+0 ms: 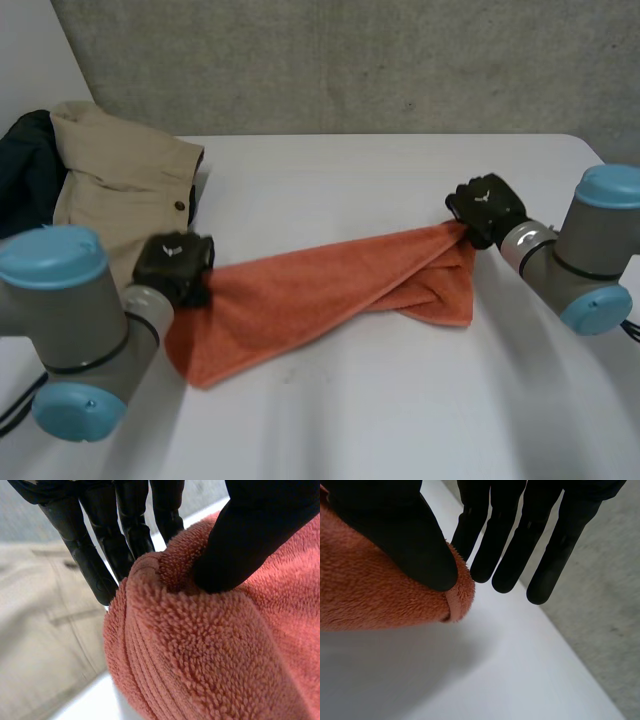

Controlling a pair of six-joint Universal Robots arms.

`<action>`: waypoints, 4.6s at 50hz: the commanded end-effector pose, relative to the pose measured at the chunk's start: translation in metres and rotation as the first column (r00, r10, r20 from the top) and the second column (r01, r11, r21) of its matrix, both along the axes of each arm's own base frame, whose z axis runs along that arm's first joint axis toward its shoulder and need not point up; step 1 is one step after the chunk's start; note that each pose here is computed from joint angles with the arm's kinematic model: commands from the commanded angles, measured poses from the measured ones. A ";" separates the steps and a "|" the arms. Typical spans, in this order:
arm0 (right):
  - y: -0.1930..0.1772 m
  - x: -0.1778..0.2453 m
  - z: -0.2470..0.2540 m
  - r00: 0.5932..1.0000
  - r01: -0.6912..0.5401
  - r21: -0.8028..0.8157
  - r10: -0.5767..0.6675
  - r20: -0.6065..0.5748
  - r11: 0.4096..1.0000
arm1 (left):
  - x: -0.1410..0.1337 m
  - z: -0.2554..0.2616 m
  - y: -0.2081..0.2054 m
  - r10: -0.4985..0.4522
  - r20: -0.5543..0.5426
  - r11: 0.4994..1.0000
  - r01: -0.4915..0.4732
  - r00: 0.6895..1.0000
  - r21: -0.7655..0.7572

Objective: Fold the laundry.

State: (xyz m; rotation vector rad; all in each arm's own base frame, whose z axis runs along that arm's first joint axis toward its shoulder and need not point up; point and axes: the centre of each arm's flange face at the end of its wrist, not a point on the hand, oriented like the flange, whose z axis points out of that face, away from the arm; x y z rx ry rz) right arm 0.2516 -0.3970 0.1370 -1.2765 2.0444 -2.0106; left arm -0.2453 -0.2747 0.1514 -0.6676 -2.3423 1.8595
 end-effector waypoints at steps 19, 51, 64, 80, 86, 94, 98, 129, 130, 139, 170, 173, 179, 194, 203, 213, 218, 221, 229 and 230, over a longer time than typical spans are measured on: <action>0.100 -0.077 0.233 0.987 0.160 -0.229 -0.154 0.044 0.960 | 0.016 0.179 0.046 -0.050 -0.235 0.963 -0.016 0.971 -0.269; 0.045 -0.027 0.271 0.931 0.303 -0.607 -0.090 0.355 0.735 | -0.031 0.273 -0.043 -0.223 -0.325 0.768 -0.040 0.919 -0.640; 0.082 -0.026 0.145 0.989 0.092 -0.163 -0.072 0.125 0.982 | -0.016 0.111 -0.017 -0.066 -0.199 0.981 0.028 0.978 -0.191; 0.077 -0.028 0.040 0.994 0.104 0.090 -0.102 -0.029 0.990 | -0.027 0.005 -0.028 -0.055 -0.059 0.994 0.060 0.997 0.096; 0.073 -0.031 0.042 0.991 0.133 0.072 -0.131 -0.028 0.989 | -0.017 0.042 -0.004 -0.069 -0.083 0.997 0.072 0.994 0.039; 0.071 -0.035 0.042 0.988 0.151 0.071 -0.149 -0.029 0.986 | 0.003 0.056 0.043 -0.091 -0.014 0.996 0.091 0.996 -0.008; 0.070 -0.036 0.042 0.988 0.153 0.071 -0.151 -0.029 0.986 | 0.012 0.041 0.064 -0.129 0.126 0.992 0.129 0.984 0.006; 0.072 -0.037 0.039 0.988 0.150 0.080 -0.147 -0.038 0.985 | 0.002 -0.032 -0.005 -0.159 0.363 0.987 0.154 0.918 0.041; 0.072 -0.036 0.039 0.988 0.150 0.078 -0.148 -0.037 0.986 | 0.001 -0.030 -0.007 -0.157 0.362 0.987 0.157 0.919 0.030; 0.069 -0.038 0.068 0.987 0.159 0.005 -0.159 -0.024 0.987 | -0.009 0.024 -0.017 -0.099 0.323 0.981 0.148 0.941 -0.128; 0.067 -0.058 0.155 0.880 0.245 -0.140 -0.280 -0.383 0.960 | 0.001 0.122 -0.047 -0.027 0.218 0.993 0.050 0.975 -0.103; 0.039 -0.055 0.146 0.875 0.268 -0.196 -0.323 -0.362 0.943 | -0.010 0.123 -0.071 -0.017 0.227 0.981 0.059 0.974 -0.183; -0.009 -0.048 0.195 0.894 0.320 -0.500 -0.431 -0.122 0.805 | -0.029 0.195 -0.125 0.052 0.078 0.784 0.007 0.996 -0.620; -0.008 -0.040 0.250 0.919 0.375 -0.718 -0.335 0.207 0.586 | -0.030 0.241 -0.127 0.057 -0.051 0.559 -0.074 0.997 -0.826; -0.014 -0.035 0.132 0.952 0.285 -0.458 -0.304 0.032 0.842 | -0.035 0.117 -0.117 0.017 0.096 0.797 0.044 0.995 -0.602; -0.007 -0.040 0.048 0.945 0.273 -0.206 -0.301 -0.124 0.940 | -0.043 0.007 -0.079 -0.075 0.281 0.934 0.166 0.957 -0.316; 0.036 -0.047 0.030 0.931 0.257 0.005 -0.247 -0.268 0.966 | -0.025 0.005 -0.037 -0.103 0.381 0.973 0.174 0.919 -0.155; 0.063 -0.055 0.038 0.919 0.258 0.094 -0.214 -0.331 0.962 | -0.009 0.007 -0.001 -0.129 0.419 0.985 0.164 0.899 -0.046; 0.135 -0.101 0.049 0.801 0.284 0.236 -0.095 -0.591 0.929 | 0.024 0.013 0.086 -0.276 0.479 0.953 0.170 0.834 0.252; 0.136 -0.102 0.050 0.793 0.275 0.227 -0.087 -0.604 0.934 | 0.025 0.014 0.087 -0.279 0.479 0.951 0.168 0.832 0.261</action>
